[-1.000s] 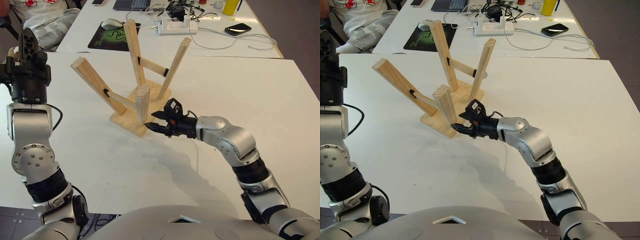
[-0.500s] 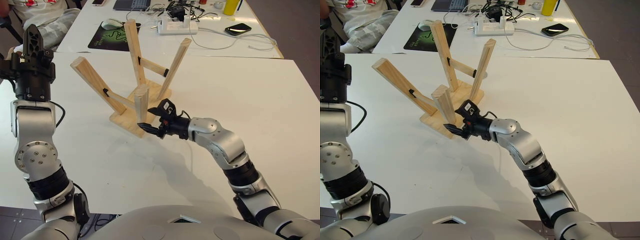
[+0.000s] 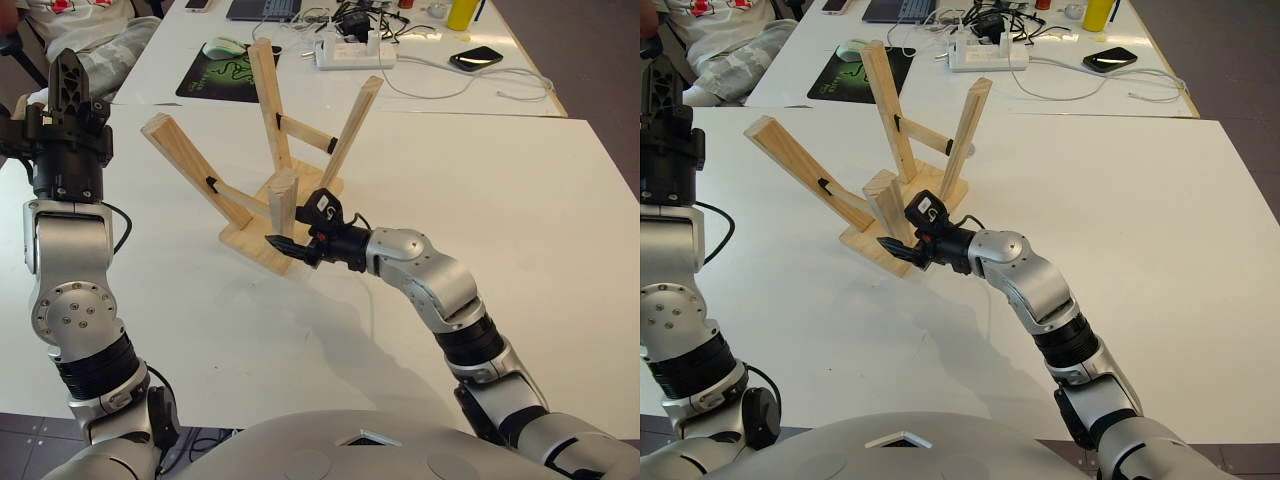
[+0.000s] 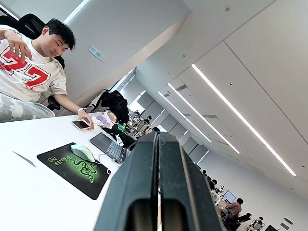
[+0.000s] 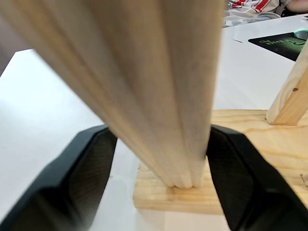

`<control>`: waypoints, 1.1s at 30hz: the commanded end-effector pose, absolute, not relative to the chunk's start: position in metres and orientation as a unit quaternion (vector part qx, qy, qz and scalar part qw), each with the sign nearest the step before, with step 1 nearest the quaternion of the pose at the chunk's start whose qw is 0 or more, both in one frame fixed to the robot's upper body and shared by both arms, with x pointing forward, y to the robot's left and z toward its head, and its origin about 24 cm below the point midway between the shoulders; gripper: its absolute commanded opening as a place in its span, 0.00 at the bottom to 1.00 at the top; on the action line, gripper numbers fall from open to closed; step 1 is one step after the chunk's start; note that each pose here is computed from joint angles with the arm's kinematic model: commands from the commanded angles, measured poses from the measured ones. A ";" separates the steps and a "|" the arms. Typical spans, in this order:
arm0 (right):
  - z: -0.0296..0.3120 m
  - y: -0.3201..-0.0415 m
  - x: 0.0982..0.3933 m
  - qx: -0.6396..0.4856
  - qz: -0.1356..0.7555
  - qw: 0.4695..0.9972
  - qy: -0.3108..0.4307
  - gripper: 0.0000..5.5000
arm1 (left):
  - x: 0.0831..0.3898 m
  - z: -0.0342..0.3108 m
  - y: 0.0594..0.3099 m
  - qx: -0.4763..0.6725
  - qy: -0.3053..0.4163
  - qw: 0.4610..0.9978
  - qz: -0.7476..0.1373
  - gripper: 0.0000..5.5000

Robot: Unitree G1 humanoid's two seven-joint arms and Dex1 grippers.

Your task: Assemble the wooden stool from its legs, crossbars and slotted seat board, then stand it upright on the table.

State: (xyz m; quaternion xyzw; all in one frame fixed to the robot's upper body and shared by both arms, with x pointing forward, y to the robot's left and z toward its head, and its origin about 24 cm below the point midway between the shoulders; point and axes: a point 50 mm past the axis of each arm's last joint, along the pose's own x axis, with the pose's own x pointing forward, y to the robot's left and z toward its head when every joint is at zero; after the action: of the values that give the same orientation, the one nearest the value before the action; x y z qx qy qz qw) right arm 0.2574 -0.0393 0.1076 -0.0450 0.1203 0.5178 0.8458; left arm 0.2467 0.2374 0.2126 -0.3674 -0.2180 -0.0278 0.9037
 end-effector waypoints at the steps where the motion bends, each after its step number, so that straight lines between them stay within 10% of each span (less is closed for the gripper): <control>1: 0.105 -0.056 0.266 -0.075 0.524 0.838 0.134 0.42 | 0.247 0.217 0.235 -0.363 -0.224 0.904 -0.034 0.00; 33: 0.141 -0.175 0.353 -0.183 0.661 0.712 0.151 0.46 | 0.253 0.218 0.229 -0.371 -0.202 0.904 -0.070 0.00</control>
State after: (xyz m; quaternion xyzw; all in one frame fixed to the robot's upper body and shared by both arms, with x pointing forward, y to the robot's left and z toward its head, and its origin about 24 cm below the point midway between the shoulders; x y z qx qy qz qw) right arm 0.3491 -0.1710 0.1330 -0.1617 0.1516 0.6627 0.7154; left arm 0.2506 0.2310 0.2162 -0.3721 -0.2055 -0.0610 0.9031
